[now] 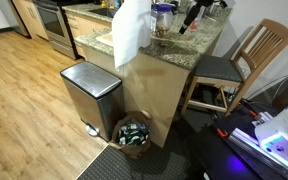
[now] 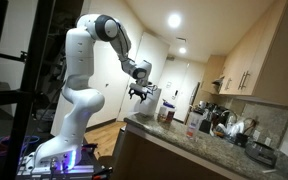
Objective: Pick the keys on the counter and put them in the open transparent jar
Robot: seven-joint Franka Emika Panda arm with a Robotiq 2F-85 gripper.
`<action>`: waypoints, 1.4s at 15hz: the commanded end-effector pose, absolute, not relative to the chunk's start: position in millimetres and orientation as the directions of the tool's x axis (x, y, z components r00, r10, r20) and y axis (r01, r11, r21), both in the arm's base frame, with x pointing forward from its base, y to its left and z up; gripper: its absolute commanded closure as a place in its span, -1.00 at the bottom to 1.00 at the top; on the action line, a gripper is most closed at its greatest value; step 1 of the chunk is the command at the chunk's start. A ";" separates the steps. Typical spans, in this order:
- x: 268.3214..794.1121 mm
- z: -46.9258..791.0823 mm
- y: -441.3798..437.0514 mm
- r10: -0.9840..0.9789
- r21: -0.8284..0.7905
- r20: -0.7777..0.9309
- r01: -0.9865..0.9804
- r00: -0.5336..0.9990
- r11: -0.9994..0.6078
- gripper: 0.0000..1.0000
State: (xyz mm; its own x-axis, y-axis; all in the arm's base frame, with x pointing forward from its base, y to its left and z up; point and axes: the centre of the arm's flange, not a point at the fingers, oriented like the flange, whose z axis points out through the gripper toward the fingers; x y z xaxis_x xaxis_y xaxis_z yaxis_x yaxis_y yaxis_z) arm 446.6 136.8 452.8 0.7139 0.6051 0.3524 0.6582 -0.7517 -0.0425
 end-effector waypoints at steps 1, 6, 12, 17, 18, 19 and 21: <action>493.9 418.0 146.2 0.458 -0.059 0.420 0.527 0.784 -0.848 -1.00; 523.9 383.7 150.2 0.286 -0.031 0.480 0.342 0.829 -0.939 -1.00; 523.0 372.4 145.7 0.254 -0.037 0.471 0.306 0.845 -0.951 -1.00; 535.4 350.9 157.4 0.190 -0.040 0.535 0.249 0.823 -0.968 -1.00; 536.9 349.0 156.9 0.175 -0.030 0.552 0.229 0.815 -0.973 -1.00; 539.8 350.3 154.4 0.172 -0.018 0.565 0.221 0.807 -0.975 -1.00; 540.8 347.4 149.1 0.166 0.007 0.554 0.195 0.816 -0.981 -1.00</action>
State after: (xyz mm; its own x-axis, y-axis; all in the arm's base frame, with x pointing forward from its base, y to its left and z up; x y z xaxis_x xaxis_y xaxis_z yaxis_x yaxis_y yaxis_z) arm 534.5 148.2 352.9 0.8145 0.1839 0.5503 0.2371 -0.9711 -0.0264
